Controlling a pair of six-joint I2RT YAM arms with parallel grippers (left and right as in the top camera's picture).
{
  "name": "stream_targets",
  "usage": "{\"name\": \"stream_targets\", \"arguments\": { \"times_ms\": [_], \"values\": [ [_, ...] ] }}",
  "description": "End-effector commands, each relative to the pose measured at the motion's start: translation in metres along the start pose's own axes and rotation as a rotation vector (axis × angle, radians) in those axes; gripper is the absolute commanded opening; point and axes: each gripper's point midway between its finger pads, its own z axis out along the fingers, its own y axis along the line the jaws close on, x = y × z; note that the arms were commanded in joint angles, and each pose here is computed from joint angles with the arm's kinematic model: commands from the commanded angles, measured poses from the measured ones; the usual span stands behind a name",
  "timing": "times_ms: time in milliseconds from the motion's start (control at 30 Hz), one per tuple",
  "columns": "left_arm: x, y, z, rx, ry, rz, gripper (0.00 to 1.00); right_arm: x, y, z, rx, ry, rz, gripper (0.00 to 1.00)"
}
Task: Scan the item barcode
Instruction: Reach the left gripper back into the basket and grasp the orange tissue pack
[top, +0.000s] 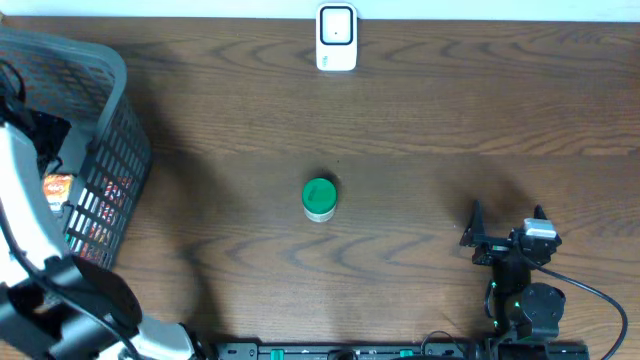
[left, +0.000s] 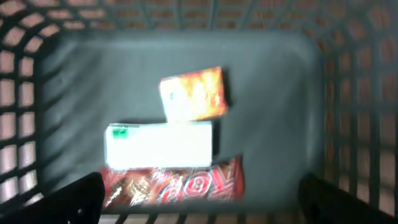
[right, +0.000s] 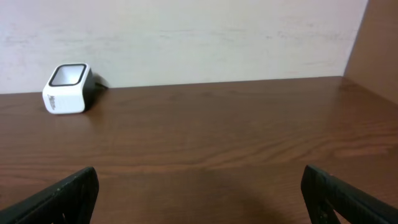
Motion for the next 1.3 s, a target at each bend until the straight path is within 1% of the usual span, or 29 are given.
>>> {"name": "stream_targets", "arguments": {
  "times_ms": [0,100,300,467,833,1133,1267],
  "values": [
    [-0.002,-0.002,0.045,-0.095,0.003,-0.053,0.98,0.0,0.0,0.0,0.001,0.0,-0.009,0.99],
    [0.001,-0.001,0.073,-0.13,0.03,-0.067,0.98,0.0,0.0,0.0,0.002,0.0,-0.009,0.99],
    [0.004,0.023,0.122,-0.233,0.086,-0.17,0.98,0.0,0.0,0.0,0.002,0.0,-0.008,0.99],
    [0.004,0.031,0.142,-0.258,0.102,-0.186,0.98,0.0,0.0,0.0,0.001,0.0,-0.009,0.99],
    [0.004,0.029,0.15,-0.255,0.099,-0.188,0.98,0.0,0.0,0.0,0.002,0.0,-0.009,0.99],
    [0.012,0.019,0.152,-0.204,0.148,-0.214,0.98,0.0,0.0,0.0,0.002,0.0,-0.009,0.99],
    [0.017,0.022,0.155,-0.213,0.156,-0.211,0.98,0.0,0.0,0.0,0.001,0.0,-0.009,0.99]
  ]
}}
